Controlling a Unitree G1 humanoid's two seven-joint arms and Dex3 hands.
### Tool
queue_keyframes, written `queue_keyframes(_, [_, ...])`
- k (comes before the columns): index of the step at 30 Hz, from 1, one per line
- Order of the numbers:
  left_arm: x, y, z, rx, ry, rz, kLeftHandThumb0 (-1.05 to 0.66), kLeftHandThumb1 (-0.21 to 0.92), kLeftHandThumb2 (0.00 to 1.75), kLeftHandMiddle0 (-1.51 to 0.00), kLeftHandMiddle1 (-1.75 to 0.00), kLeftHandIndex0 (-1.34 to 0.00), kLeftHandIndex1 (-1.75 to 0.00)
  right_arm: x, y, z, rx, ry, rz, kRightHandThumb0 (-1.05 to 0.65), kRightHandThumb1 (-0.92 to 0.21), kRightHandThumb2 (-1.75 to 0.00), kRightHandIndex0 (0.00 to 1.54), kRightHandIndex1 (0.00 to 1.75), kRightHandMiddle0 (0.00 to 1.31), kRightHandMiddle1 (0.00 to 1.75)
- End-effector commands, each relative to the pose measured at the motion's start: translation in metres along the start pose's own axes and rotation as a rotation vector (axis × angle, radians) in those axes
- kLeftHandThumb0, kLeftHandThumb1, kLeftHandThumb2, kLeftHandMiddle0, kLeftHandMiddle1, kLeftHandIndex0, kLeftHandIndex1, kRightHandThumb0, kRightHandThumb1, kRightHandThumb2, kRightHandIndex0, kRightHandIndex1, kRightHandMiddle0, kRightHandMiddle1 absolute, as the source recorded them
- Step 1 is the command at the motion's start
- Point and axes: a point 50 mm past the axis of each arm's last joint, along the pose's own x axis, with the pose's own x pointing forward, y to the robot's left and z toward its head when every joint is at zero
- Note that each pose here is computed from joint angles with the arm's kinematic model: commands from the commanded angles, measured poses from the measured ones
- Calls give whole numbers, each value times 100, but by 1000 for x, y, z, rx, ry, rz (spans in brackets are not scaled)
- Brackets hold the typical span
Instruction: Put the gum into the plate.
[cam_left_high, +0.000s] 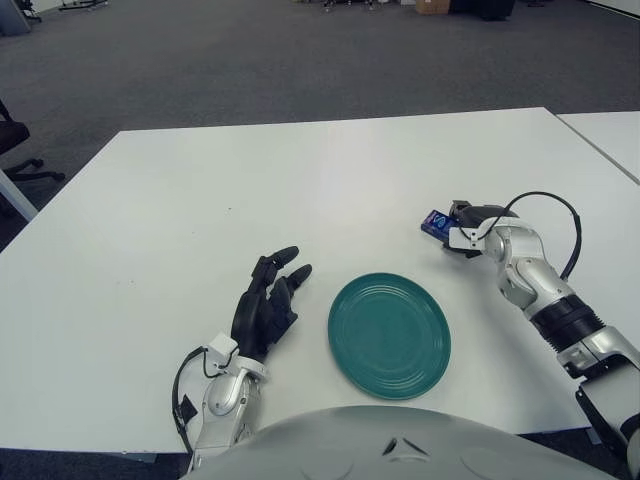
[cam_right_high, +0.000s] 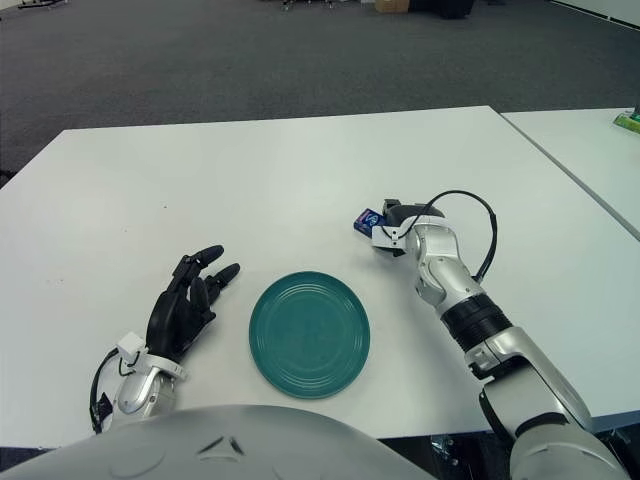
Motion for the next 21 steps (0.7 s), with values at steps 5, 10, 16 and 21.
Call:
queue_keyframes(5, [-3,1,-4,13,32,7,-83,92,89,-46,-46,-17,-95,0,36,-4,5,36,149,-90,-92,-44,1,163,0,109])
queue_keyframes(10, [-4,0,-4,11,32,10,-83,92,89,-47,-46,-18,-95,0,39,-7,-2,46,164,-90,-92,-43,0,172,0,114])
queue_keyframes(16, [-4,-1,-4,3,35,10,-83,92,88,-46,-44,-18,-96,1,43,-11,-6,60,177,-91,-92,-45,0,174,0,114])
queue_keyframes(21, [-5,-1,-5,1,37,10,-83,92,89,-46,-43,-19,-96,2,44,-13,-6,73,185,-92,-92,-47,0,169,0,112])
